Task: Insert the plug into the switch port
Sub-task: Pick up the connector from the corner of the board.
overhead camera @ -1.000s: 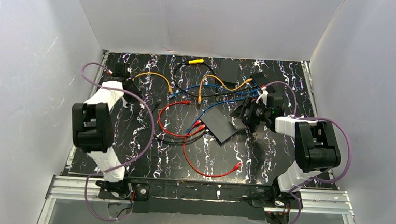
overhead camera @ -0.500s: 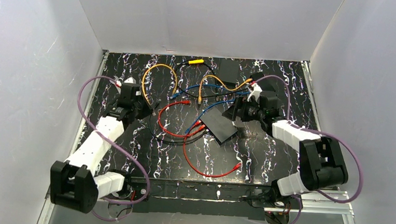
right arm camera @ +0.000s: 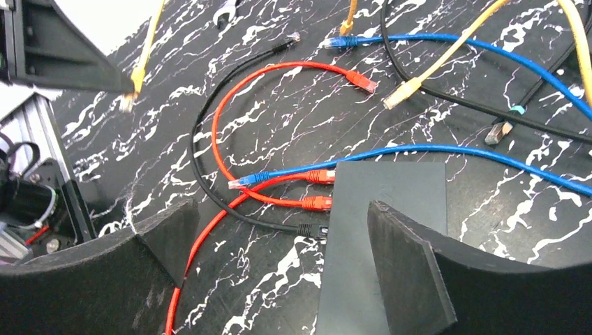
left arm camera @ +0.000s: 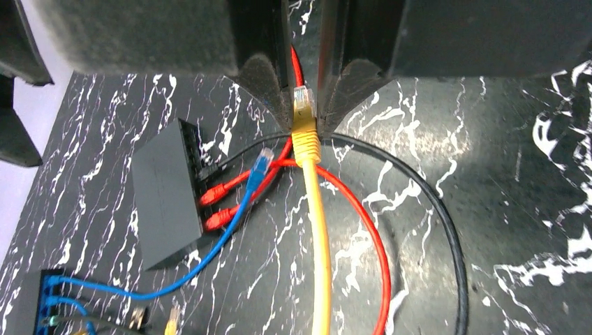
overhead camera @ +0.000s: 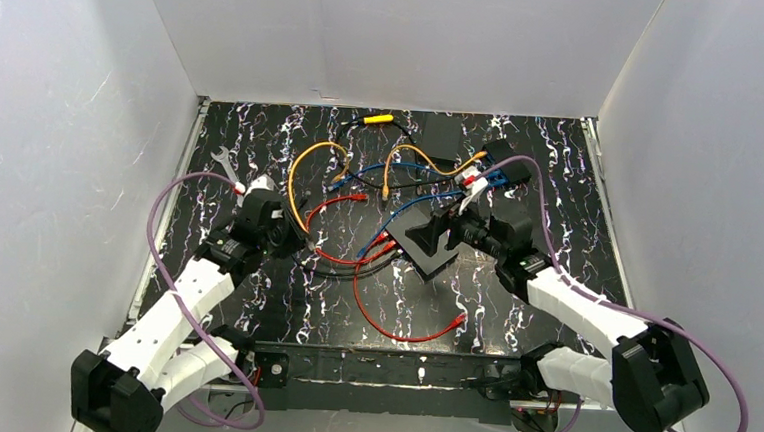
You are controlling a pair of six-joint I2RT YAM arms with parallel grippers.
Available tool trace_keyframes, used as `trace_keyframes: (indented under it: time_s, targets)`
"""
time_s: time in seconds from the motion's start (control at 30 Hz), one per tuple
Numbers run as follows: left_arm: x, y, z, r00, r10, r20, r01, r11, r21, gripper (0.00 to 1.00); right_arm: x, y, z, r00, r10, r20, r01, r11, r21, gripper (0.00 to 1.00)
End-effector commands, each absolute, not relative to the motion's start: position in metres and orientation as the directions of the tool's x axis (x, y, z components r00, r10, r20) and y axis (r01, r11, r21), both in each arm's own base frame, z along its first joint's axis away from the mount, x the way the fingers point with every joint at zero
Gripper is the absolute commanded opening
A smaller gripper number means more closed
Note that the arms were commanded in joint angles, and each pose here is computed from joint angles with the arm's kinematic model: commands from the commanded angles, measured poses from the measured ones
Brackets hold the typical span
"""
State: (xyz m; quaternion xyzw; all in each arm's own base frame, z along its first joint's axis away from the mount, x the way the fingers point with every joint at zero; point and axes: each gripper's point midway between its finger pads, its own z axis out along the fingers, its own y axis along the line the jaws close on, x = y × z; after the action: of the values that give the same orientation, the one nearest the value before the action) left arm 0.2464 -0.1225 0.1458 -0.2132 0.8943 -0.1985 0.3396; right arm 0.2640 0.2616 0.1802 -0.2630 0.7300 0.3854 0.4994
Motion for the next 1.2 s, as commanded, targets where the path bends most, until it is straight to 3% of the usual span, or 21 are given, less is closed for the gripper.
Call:
trace_keyframes:
  time_s: [0.0, 0.13, 0.27, 0.53, 0.83, 1.17]
  targets:
    - [0.23, -0.13, 0.13, -0.7, -0.528, -0.481, -0.289, 0.825, -0.486, 0.0, 0.267, 0.268, 0.188, -0.388, 0.132, -0.912, -0.744, 0.54, 0.394, 0.99]
    - [0.225, -0.14, 0.12, -0.715, -0.516, -0.472, -0.293, 0.834, -0.468, 0.0, 0.253, 0.282, 0.18, -0.389, 0.066, -0.919, -0.815, 0.44, 0.377, 0.99]
    - [0.223, -0.153, 0.117, -0.721, -0.53, -0.445, -0.315, 0.824, -0.471, 0.0, 0.25, 0.285, 0.169, -0.239, -0.003, -0.971, -0.829, 0.521, 0.203, 0.99]
    - [0.215, -0.173, 0.121, -0.736, -0.553, -0.39, -0.387, 0.817, -0.428, 0.0, 0.223, 0.314, 0.162, -0.028, -0.113, -0.993, -0.849, 0.527, -0.036, 0.99]
    - [0.209, -0.18, 0.129, -0.666, -0.665, -0.339, -0.476, 0.728, -0.493, 0.0, 0.202, 0.339, 0.165, 0.053, -0.111, -0.992, -0.818, 0.565, -0.107, 0.98]
    - [0.212, -0.195, 0.145, -0.648, -0.703, -0.293, -0.488, 0.679, -0.548, 0.0, 0.186, 0.362, 0.156, 0.108, -0.157, -0.982, -0.8, 0.573, -0.18, 0.86]
